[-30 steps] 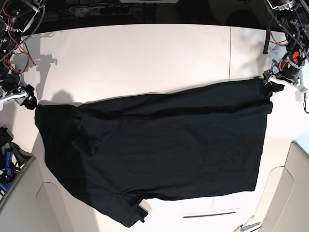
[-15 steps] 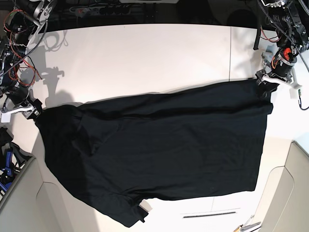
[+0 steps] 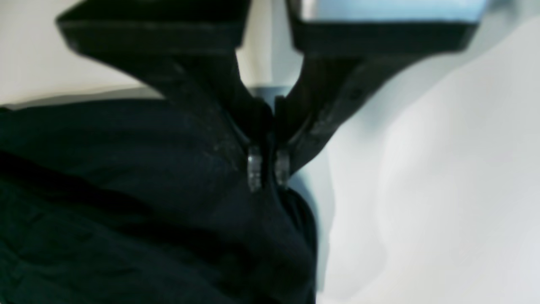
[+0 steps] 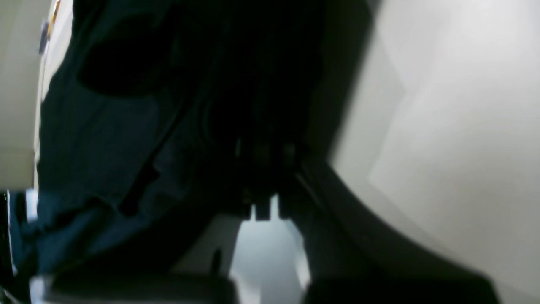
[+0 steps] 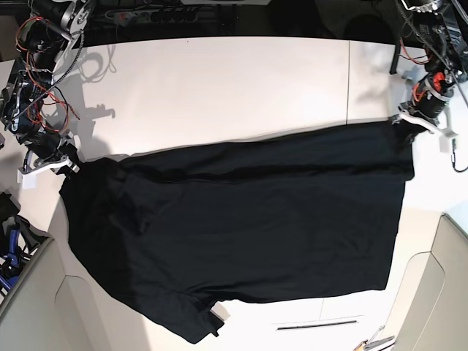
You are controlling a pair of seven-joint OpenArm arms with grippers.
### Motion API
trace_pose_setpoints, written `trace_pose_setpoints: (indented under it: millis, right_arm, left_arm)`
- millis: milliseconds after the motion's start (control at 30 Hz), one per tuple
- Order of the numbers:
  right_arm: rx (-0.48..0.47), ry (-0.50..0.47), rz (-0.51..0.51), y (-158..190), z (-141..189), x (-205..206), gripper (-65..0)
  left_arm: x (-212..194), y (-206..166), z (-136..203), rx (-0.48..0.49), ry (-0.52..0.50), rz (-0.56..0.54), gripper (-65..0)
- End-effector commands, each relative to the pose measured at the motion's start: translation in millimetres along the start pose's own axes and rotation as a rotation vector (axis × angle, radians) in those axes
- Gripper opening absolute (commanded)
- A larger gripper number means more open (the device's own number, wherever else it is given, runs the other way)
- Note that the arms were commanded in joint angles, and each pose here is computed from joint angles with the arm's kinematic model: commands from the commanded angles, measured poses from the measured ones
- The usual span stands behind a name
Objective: Fold the T-shirt properly
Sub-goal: 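Regrasp the shirt edge with the right gripper beside the sleeve, then drag the shirt toward the robot with both grippers, then release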
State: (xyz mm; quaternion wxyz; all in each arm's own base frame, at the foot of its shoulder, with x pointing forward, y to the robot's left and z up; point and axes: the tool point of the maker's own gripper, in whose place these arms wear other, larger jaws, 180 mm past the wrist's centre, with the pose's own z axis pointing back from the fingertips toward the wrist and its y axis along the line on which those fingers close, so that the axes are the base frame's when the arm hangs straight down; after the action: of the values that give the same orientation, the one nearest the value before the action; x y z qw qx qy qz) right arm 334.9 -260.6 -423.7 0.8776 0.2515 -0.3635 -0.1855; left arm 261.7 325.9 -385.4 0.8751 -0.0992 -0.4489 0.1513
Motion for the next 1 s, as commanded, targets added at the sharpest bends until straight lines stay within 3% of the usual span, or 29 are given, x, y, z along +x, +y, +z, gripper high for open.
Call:
trace_pose_setpoints:
  millis: [0,333,567,967]
  right_arm:
    - [0.008,-0.021,0.031,3,7,14,-65.0]
    - [-0.018,0.002,0.09,-7,57,-24,-65.0]
    - [-0.052,0.042,0.062,-23,93,-60,-65.0]
    - [-0.102,0.074,0.019,-43,134,-82,-65.0]
  left_arm:
    - [22,3,5,-0.002,-0.048,-0.035,-65.0]
    - [-1,17,21,0.002,0.041,-0.097,-65.0]
    - [-25,15,33,-0.036,0.101,-0.132,-65.0]
    - [-61,0,67,-0.137,0.183,-0.053,-65.0]
